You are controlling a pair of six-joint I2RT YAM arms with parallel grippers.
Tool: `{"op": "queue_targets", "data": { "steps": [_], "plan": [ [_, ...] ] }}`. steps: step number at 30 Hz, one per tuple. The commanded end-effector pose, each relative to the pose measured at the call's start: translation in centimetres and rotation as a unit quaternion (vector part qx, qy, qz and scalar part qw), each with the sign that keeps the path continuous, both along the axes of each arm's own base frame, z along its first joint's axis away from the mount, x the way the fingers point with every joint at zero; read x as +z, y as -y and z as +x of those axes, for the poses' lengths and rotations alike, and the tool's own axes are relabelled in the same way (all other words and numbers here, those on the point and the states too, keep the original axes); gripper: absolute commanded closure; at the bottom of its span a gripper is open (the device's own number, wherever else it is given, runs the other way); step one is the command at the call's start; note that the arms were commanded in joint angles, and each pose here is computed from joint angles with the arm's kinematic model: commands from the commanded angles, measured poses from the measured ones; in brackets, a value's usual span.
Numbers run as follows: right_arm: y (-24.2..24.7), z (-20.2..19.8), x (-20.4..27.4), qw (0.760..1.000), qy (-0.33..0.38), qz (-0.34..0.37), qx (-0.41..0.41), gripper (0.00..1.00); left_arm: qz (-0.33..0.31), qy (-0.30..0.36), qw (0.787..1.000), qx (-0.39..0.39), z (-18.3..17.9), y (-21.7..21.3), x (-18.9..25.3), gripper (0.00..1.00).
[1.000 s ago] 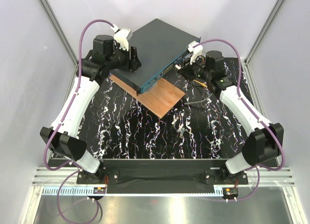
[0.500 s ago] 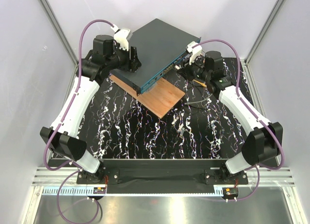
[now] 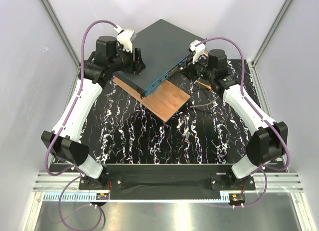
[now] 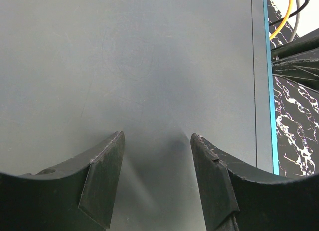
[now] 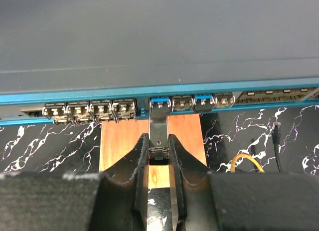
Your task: Insert the plug into the switch port
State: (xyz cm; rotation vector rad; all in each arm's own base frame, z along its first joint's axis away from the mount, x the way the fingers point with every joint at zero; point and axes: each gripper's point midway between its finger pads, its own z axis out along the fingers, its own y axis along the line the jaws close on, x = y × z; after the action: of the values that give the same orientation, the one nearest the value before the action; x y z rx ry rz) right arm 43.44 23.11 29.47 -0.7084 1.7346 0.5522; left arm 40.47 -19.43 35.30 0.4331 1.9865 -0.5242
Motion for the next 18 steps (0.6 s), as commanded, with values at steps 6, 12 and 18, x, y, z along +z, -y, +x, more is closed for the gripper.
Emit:
{"op": "queue_targets", "data": {
  "steps": [6, 12, 18],
  "plan": [
    [-2.0, 1.2, 3.7, 0.999, 0.042, 0.023, 0.023, 1.0, -0.004, 0.01, 1.0, -0.008, 0.0, 0.0, 0.8, 0.39],
    [-2.4, 1.6, 4.0, 0.999, 0.041, 0.025, 0.025, 1.0, -0.004, 0.009, 1.0, -0.01, 0.1, 0.1, 0.5, 0.39],
    [-1.7, 1.1, 3.6, 0.999, 0.045, 0.003, 0.022, 0.68, -0.001, 0.009, 1.0, -0.009, 0.1, 0.0, 0.5, 0.39]
  ]
}}
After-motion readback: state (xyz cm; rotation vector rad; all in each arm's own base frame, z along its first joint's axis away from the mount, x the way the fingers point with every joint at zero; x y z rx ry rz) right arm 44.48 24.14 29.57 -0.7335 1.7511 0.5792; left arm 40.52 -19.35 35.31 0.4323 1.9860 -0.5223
